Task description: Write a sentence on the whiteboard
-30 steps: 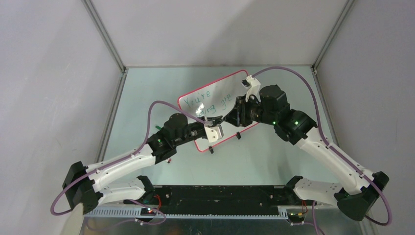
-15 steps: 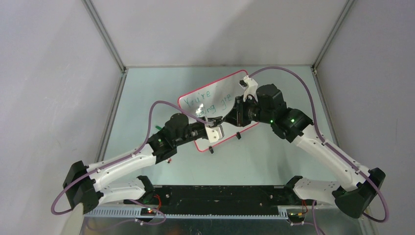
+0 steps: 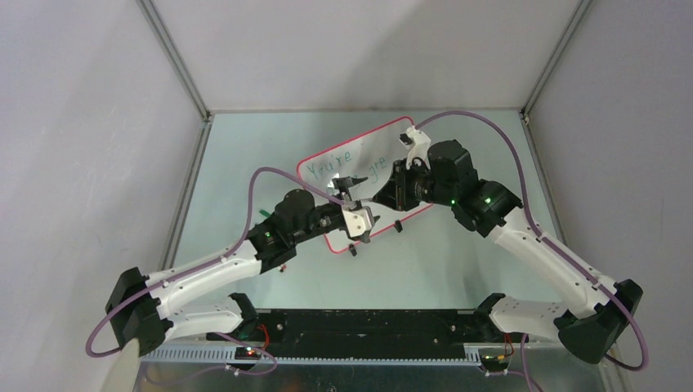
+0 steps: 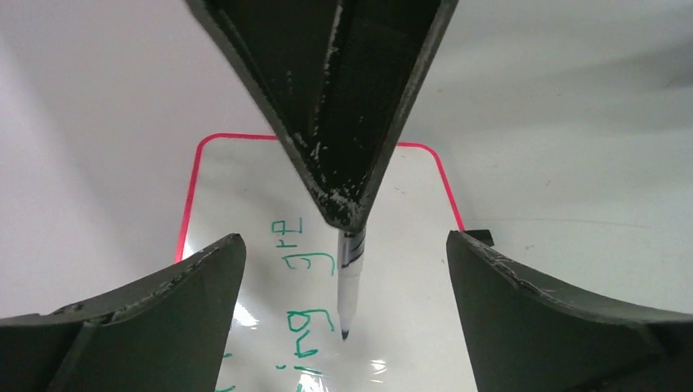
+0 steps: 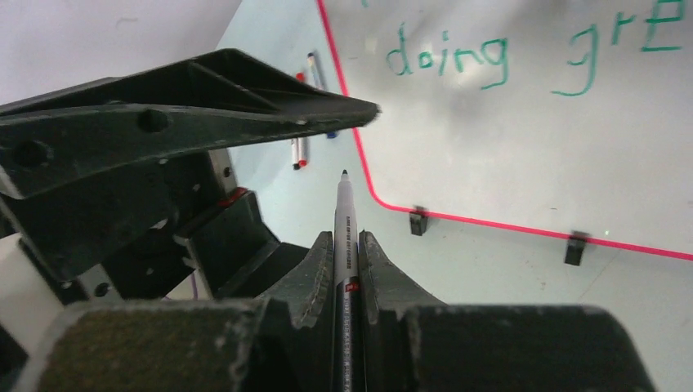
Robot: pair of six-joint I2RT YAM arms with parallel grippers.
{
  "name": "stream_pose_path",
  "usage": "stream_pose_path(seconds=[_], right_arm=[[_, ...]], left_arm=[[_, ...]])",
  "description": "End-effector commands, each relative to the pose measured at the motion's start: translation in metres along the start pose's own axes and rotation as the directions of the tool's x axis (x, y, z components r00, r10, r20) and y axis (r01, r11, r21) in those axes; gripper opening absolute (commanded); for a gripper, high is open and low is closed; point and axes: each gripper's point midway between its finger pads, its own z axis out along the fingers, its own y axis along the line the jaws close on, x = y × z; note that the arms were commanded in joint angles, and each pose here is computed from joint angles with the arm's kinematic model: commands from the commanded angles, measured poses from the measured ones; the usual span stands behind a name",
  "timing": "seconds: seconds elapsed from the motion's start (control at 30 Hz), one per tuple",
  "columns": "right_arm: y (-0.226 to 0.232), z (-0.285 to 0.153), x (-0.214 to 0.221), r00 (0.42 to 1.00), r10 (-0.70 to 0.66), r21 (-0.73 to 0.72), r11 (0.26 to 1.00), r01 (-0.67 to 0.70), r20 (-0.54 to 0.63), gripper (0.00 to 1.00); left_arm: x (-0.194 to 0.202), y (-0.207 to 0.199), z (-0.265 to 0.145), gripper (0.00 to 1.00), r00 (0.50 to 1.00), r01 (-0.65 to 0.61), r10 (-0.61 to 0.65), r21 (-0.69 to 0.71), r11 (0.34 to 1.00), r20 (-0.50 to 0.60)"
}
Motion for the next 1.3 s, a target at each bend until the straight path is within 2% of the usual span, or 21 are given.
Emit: stream_pose_path(seconds=[0.0, 0.1, 0.13, 0.23, 0.3, 0.33, 0.37, 0.4, 0.43, 0.47, 0.5, 0.53, 0.57, 0.7, 0.77, 0.9, 0.93, 1.07, 1.27], right_arm=[[-0.021, -0.012, -0.017, 0.997, -0.03, 0.09, 0.996, 0.023, 0.075, 0.0], [-0.046, -0.019, -0.026, 0.993, -0.047, 0.2, 0.979, 0.025, 0.109, 0.0], [-0.056, -0.023, -0.028, 0.991, -0.052, 0.25, 0.968, 0.02, 0.123, 0.0], [-0.076, -0.032, -0.035, 0.986, -0.066, 0.34, 0.94, 0.011, 0.15, 0.0], [-0.088, -0.038, -0.041, 0.981, -0.08, 0.402, 0.916, 0.002, 0.178, 0.0], [-0.09, -0.038, -0.043, 0.98, -0.084, 0.412, 0.911, 0.001, 0.183, 0.0], [-0.094, -0.04, -0.044, 0.978, -0.09, 0.431, 0.902, 0.0, 0.189, 0.0], [-0.097, -0.039, -0.046, 0.976, -0.092, 0.44, 0.898, -0.003, 0.195, 0.0], [-0.1, -0.04, -0.048, 0.975, -0.094, 0.453, 0.891, -0.007, 0.2, 0.0], [-0.103, -0.038, -0.049, 0.975, -0.095, 0.458, 0.889, -0.008, 0.201, 0.0], [-0.105, -0.036, -0.051, 0.974, -0.094, 0.463, 0.886, -0.012, 0.205, 0.0], [-0.107, -0.036, -0.052, 0.974, -0.094, 0.466, 0.885, -0.013, 0.206, 0.0], [-0.109, -0.033, -0.054, 0.973, -0.096, 0.465, 0.885, -0.012, 0.209, 0.0], [-0.111, -0.027, -0.061, 0.969, -0.104, 0.45, 0.893, -0.008, 0.223, 0.0], [-0.11, -0.024, -0.065, 0.967, -0.104, 0.433, 0.901, -0.007, 0.232, 0.0], [-0.107, -0.021, -0.07, 0.963, -0.115, 0.407, 0.913, 0.006, 0.244, 0.0], [-0.107, -0.021, -0.071, 0.963, -0.119, 0.406, 0.914, 0.011, 0.243, 0.0], [-0.1, -0.017, -0.073, 0.963, -0.127, 0.345, 0.938, 0.039, 0.236, 0.0], [-0.103, -0.013, -0.076, 0.965, -0.102, 0.312, 0.95, 0.022, 0.241, 0.0]], left_arm=[[-0.016, 0.02, -0.006, 0.99, 0.997, 0.066, -0.06, -0.11, 0.992, 0.057], [-0.007, 0.027, -0.016, 0.99, 0.987, 0.158, -0.152, -0.195, 0.968, 0.049], [-0.012, 0.031, -0.022, 0.99, 0.976, 0.217, -0.204, -0.227, 0.949, 0.081], [0.008, 0.043, -0.042, 0.99, 0.93, 0.362, -0.358, -0.375, 0.853, 0.083], [0.019, 0.04, -0.053, 0.99, 0.887, 0.447, -0.454, -0.42, 0.79, 0.09], [0.023, 0.036, -0.06, 0.99, 0.851, 0.504, -0.515, -0.428, 0.75, 0.1], [0.032, 0.035, -0.065, 0.99, 0.805, 0.561, -0.581, -0.467, 0.683, 0.117], [0.037, 0.036, -0.075, 0.99, 0.78, 0.584, -0.614, -0.494, 0.643, 0.122], [0.045, 0.035, -0.081, 0.99, 0.725, 0.635, -0.672, -0.527, 0.565, 0.152], [0.054, 0.036, -0.092, 0.99, 0.7, 0.646, -0.698, -0.552, 0.527, 0.152], [0.051, 0.034, -0.097, 0.99, 0.652, 0.698, -0.734, -0.531, 0.481, 0.191], [0.061, 0.032, -0.103, 1.0, 0.623, 0.712, -0.762, -0.531, 0.458, 0.178], [0.065, 0.028, -0.109, 0.99, 0.572, 0.75, -0.795, -0.523, 0.405, 0.203], [0.087, 0.031, -0.126, 0.99, 0.425, 0.832, -0.853, -0.502, 0.236, 0.303], [0.096, 0.029, -0.128, 0.99, 0.382, 0.854, -0.863, -0.483, 0.193, 0.331], [0.109, 0.023, -0.126, 0.97, 0.335, 0.878, -0.873, -0.454, 0.152, 0.355], [0.109, 0.021, -0.125, 0.96, 0.33, 0.886, -0.876, -0.436, 0.158, 0.352], [0.127, 0.006, -0.121, 0.95, 0.332, 0.895, -0.875, -0.41, 0.174, 0.353], [0.14, 0.001, -0.123, 0.99, 0.379, 0.88, -0.852, -0.425, 0.212, 0.361]])
